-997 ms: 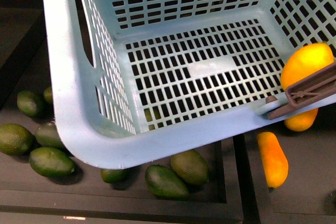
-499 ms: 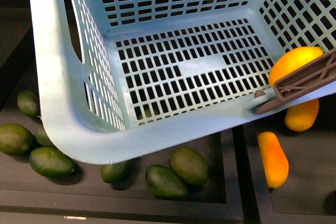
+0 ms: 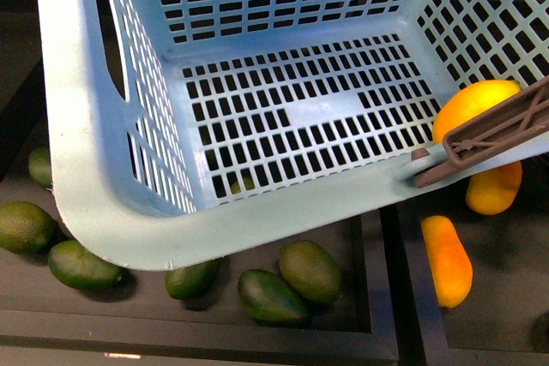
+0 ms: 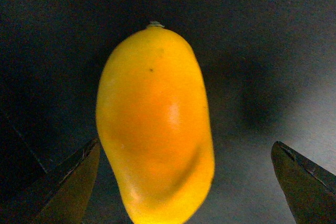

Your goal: Pick lemon and mango into basket

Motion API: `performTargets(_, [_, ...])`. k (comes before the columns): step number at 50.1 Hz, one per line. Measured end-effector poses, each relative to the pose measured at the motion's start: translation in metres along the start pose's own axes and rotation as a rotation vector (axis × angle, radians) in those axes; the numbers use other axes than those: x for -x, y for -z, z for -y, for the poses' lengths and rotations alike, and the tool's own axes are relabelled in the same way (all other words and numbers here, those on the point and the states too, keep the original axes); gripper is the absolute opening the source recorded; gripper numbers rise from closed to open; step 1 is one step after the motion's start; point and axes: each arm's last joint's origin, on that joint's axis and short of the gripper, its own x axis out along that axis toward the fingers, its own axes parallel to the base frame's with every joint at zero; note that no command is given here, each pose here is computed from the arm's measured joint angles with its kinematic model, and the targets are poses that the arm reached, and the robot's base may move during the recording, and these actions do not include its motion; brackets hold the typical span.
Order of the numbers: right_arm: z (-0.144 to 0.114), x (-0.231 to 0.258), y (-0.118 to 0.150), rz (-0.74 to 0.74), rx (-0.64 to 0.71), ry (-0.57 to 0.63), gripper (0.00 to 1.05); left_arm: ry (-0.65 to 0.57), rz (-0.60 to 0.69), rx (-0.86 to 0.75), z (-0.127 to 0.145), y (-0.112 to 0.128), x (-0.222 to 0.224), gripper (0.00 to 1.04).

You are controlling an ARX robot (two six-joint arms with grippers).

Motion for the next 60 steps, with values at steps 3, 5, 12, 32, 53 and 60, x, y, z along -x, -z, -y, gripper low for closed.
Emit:
performTargets(3, [-0.005,-0.006,-0.002,-0.001,-0.002,-0.002,0.96,0.0,0.0,0.0,0.0,0.0,0.0,0.05])
performTargets(5, [-0.007,-0.01,-0.002,-0.002,-0.002,-0.001,0.96,0.0,0.001,0.0,0.0,0.0,0.0,0.05])
performTargets(12, [-0.01,-0.024,0.001,-0.02,0.004,0.02,0.96,-0.002,0.004,0.0,0.0,0.0,0.0,0.05])
performTargets(32, [-0.014,-0.038,0.004,-0.02,0.003,0.062,0.64,-0.002,0.003,0.0,0.0,0.0,0.0,0.05])
performTargets(53, [0.044,0.072,-0.039,0.168,-0.171,0.015,0.62,-0.002,0.003,0.0,0.0,0.0,0.0,0.05])
performTargets(60, [0.056,0.146,-0.052,0.281,-0.202,-0.049,0.62,-0.002,0.003,0.0,0.0,0.0,0.0,0.05])
